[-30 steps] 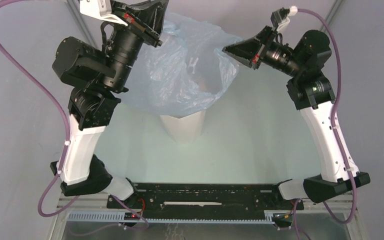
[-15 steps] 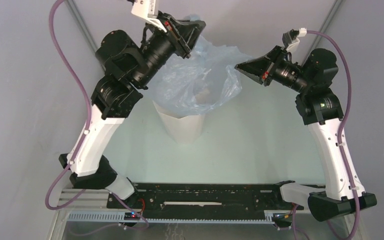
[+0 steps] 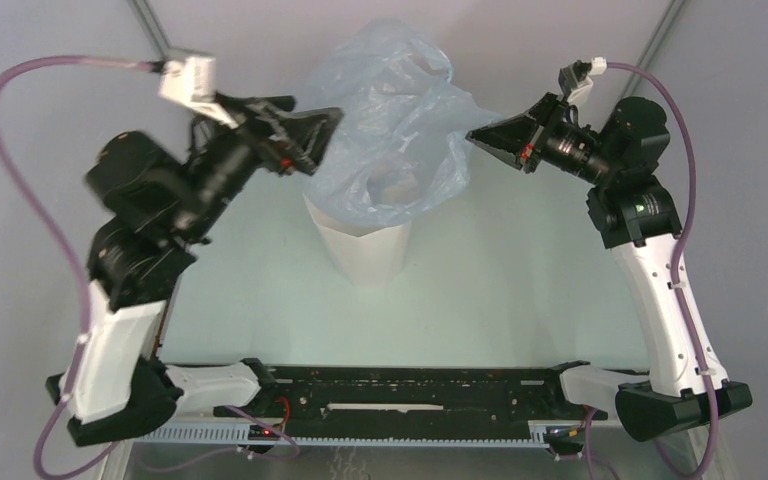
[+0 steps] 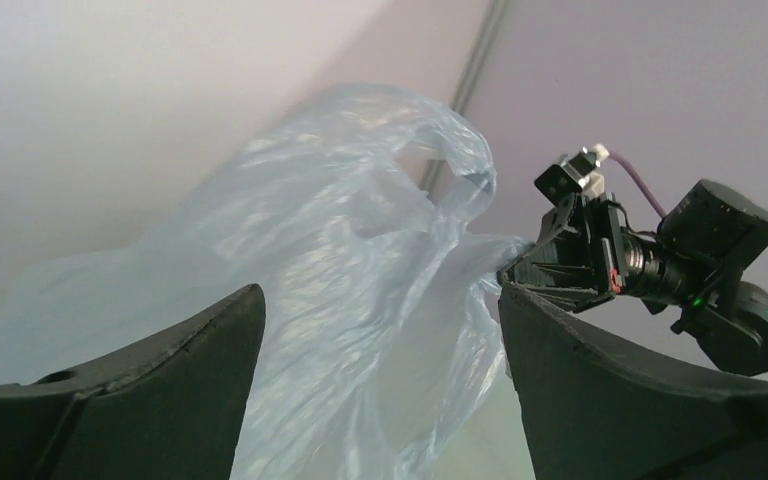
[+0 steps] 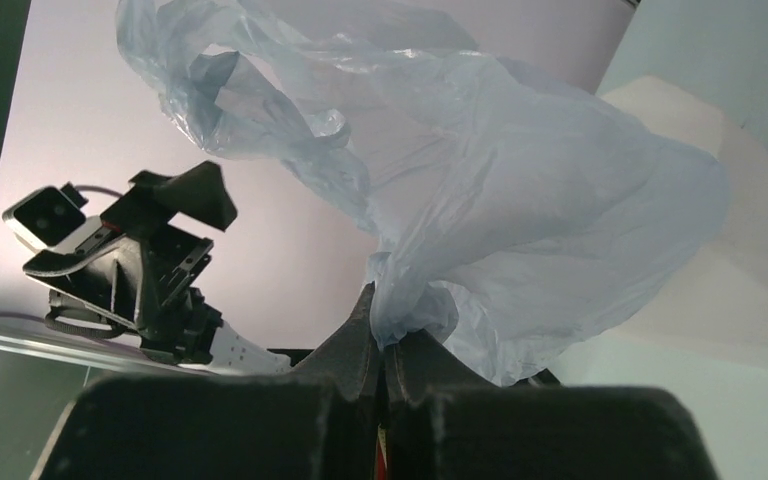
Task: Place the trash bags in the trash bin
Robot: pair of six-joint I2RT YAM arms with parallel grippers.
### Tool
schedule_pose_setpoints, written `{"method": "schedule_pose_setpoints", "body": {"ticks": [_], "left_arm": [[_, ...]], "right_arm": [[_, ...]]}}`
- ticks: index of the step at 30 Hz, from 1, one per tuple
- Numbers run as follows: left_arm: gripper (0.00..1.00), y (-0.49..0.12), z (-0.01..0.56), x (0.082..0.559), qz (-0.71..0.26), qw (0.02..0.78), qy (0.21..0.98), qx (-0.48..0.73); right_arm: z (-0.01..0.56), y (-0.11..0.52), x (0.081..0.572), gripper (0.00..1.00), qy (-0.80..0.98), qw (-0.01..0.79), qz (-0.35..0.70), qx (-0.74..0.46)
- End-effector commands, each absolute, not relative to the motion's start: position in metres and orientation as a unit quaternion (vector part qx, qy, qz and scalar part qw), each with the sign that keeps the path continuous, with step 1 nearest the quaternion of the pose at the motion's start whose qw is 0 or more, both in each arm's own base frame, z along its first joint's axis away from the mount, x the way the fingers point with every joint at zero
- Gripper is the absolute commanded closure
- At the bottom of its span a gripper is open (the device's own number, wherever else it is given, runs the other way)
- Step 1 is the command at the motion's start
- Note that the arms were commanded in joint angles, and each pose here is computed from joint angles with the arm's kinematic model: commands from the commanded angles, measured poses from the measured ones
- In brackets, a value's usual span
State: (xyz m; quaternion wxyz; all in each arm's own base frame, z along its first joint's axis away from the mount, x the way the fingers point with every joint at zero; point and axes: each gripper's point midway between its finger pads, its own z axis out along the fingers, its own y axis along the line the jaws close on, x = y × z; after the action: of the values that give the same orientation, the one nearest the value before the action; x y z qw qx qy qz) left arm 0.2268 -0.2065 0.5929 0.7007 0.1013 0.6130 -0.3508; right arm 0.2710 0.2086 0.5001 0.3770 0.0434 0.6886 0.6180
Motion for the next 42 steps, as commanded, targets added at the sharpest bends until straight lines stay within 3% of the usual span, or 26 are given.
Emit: {"method": "schedule_pose_setpoints", "body": {"ticks": [1,7,11,17,21,25,28,42], "left_arm": [[0.08,-0.150,0.579,0.216,-0.292,0.711,0.638,0.044],[0.01,-0.100,0.519,0.243,-0.271,0.651,0.701,-0.103],[0.00,-0.105,0.487,0.282,-0.351,0.594,0.702,-0.174],[0.07,-0.111,0.474,0.341,-0.397,0.577,0.687,-0.195],[0.07,-0.114,0.482,0.363,-0.394,0.583,0.688,-0.177],[0.15,-0.126,0.463,0.377,-0.407,0.549,0.710,-0.172],[0.25,-0.138,0.443,0.375,-0.425,0.517,0.723,-0.173],[0.27,-0.208,0.368,0.292,-0.411,0.459,0.772,-0.154]], "right_arm": [[0.504,0.213,0.266,1.00,0.682,0.370,0.630,0.029],[0.504,0.218,0.260,1.00,0.682,0.367,0.633,0.021],[0.503,0.221,0.255,1.00,0.681,0.365,0.634,0.017],[0.503,0.224,0.249,1.00,0.681,0.365,0.635,0.011],[0.500,0.228,0.244,1.00,0.682,0.358,0.637,0.006],[0.498,0.230,0.243,1.00,0.683,0.355,0.639,0.002],[0.499,0.230,0.242,1.00,0.681,0.355,0.640,-0.002],[0.516,0.234,0.241,1.00,0.661,0.367,0.654,-0.024]]}}
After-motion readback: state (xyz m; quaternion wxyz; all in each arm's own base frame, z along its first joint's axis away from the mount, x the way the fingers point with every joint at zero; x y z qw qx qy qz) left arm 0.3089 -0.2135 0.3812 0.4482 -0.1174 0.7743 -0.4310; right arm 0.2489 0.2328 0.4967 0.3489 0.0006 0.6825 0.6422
